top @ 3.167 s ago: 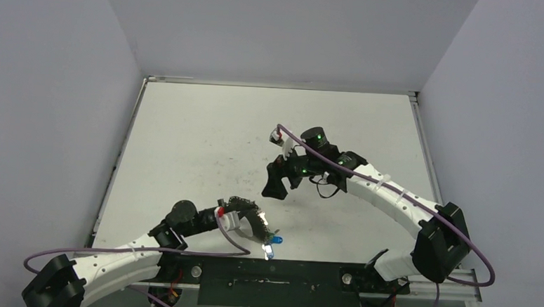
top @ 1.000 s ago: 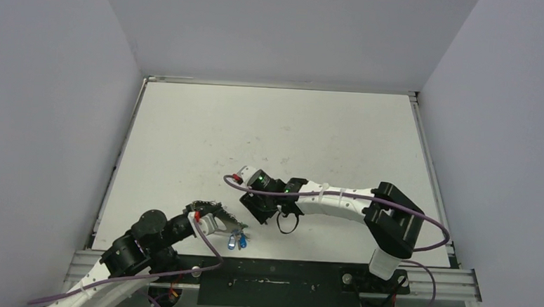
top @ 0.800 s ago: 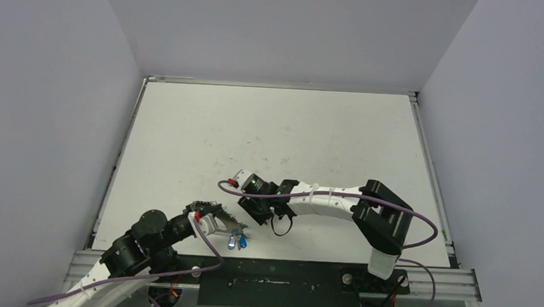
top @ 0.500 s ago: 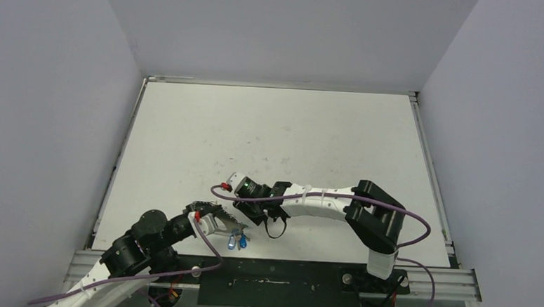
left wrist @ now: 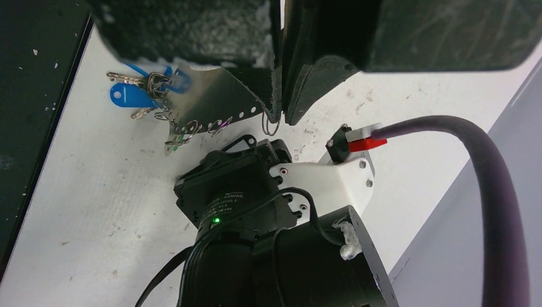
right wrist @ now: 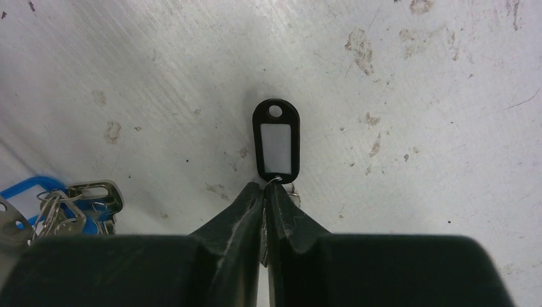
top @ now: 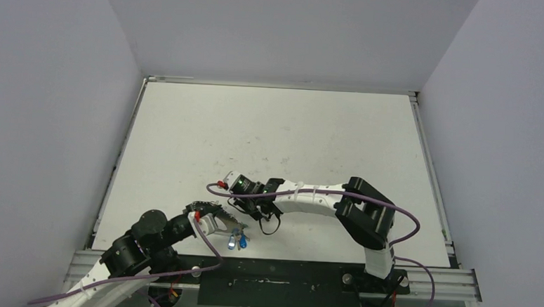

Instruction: Put the keys on the keyring

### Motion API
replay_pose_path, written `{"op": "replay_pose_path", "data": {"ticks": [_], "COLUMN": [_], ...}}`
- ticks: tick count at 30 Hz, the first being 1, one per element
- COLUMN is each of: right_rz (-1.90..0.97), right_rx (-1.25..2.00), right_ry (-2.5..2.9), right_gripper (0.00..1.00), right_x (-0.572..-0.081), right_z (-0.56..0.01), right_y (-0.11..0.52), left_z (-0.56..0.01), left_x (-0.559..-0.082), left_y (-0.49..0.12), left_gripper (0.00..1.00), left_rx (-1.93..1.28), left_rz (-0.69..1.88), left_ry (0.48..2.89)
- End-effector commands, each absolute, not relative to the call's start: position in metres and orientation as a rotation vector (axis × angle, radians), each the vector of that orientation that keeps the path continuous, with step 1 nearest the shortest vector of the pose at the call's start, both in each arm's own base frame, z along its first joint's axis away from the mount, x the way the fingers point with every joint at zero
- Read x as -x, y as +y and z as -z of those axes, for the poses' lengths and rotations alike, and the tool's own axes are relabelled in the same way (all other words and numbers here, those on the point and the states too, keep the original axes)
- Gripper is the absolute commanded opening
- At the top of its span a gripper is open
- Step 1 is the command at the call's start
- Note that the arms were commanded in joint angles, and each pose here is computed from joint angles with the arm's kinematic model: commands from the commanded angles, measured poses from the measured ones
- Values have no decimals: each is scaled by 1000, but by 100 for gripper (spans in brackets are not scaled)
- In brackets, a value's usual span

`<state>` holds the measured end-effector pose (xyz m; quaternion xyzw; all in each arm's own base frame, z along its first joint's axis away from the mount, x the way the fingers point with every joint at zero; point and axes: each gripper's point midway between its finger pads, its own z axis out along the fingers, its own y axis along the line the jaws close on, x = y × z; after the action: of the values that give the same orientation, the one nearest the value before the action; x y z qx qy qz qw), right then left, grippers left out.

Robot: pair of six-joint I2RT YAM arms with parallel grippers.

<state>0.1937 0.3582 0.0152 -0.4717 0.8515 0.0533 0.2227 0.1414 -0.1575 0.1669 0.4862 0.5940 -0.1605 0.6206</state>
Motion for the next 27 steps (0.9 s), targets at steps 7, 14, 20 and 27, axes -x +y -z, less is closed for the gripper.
{"op": "replay_pose_path", "data": {"ticks": [7,14,20,27], "right_rz": [-306,-516,-568,-660], "right_rx": [1202,1088,1089,1086], "right_ry": [2434,2431,2412,2397], "right_gripper": [0,0,0,0], "right_x": [-204,-221,-221,-212], "right_z": [-25,-62,-82,-96], "right_y": [351,336,325,315], "left_z": [-199,-197,-190,-179], "left_x": [-142,-147,-155,-165], "left_y": [-163,-177,-197,-220], "left_gripper": [0,0,0,0], "left_rx": [-1042,-1016,-994,-1007], "left_rz": [411,453,510,553], "left_ry": [1276,1250,1238,1217]}}
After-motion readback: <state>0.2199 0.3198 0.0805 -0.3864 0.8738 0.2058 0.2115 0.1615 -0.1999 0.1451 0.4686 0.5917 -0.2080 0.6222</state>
